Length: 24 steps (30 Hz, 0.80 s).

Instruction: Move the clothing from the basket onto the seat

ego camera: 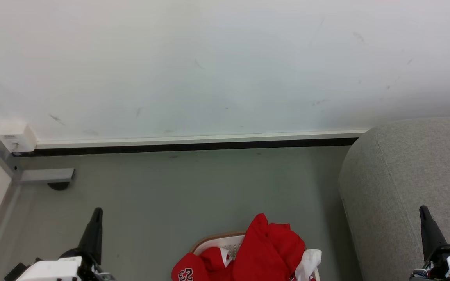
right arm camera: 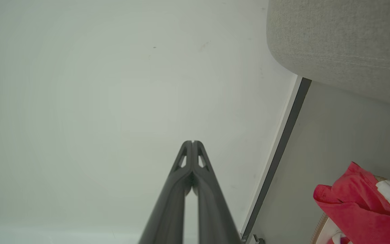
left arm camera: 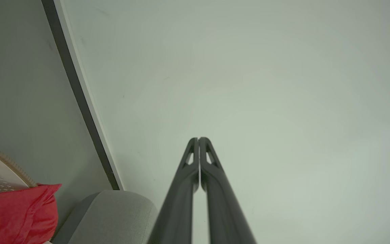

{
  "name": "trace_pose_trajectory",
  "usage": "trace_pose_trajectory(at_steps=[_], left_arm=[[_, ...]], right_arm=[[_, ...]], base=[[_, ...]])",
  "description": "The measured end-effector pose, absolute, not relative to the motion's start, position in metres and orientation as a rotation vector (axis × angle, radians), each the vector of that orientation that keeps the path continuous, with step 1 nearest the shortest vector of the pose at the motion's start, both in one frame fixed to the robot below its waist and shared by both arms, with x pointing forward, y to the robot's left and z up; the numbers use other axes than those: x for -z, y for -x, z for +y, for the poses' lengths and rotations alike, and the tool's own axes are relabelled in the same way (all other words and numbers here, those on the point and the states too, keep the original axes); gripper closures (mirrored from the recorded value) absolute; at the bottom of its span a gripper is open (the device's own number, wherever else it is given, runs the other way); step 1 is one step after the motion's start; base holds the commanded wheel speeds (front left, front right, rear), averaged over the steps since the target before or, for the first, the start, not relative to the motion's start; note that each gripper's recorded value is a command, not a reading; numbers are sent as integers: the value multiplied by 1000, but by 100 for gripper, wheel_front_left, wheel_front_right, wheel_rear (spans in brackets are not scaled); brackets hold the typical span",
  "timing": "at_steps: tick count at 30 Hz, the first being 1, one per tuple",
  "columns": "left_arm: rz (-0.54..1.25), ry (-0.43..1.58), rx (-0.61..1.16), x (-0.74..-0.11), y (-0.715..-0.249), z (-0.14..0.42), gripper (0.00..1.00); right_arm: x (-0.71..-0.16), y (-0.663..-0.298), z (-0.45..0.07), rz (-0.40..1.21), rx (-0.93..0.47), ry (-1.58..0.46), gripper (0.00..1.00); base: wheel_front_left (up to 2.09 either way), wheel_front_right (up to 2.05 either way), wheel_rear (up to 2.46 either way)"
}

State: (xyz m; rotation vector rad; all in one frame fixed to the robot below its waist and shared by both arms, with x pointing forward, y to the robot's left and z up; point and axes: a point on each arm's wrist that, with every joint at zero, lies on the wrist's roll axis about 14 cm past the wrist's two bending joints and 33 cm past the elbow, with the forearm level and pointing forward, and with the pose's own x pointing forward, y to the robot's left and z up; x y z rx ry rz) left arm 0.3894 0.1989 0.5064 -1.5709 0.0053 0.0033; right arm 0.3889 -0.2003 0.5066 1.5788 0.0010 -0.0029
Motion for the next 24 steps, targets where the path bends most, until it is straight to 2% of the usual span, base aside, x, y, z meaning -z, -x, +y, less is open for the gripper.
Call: trace_pose_trajectory(at_steps=[18, 19, 24], left_arm=[[8, 1571, -7, -505, -389, 199, 100], [17, 1574, -17, -501, -388, 198, 0], [61, 1584, -74, -480, -377, 197, 0]], right_arm=[[-505, -389, -200, 4, 5, -1578, 100], [-501, -387, -200, 14, 14, -1580, 0], [-482, -378, -194, 60, 57, -1592, 0]], base=[[0, 0, 0], [0, 0, 0], [0, 0, 0]])
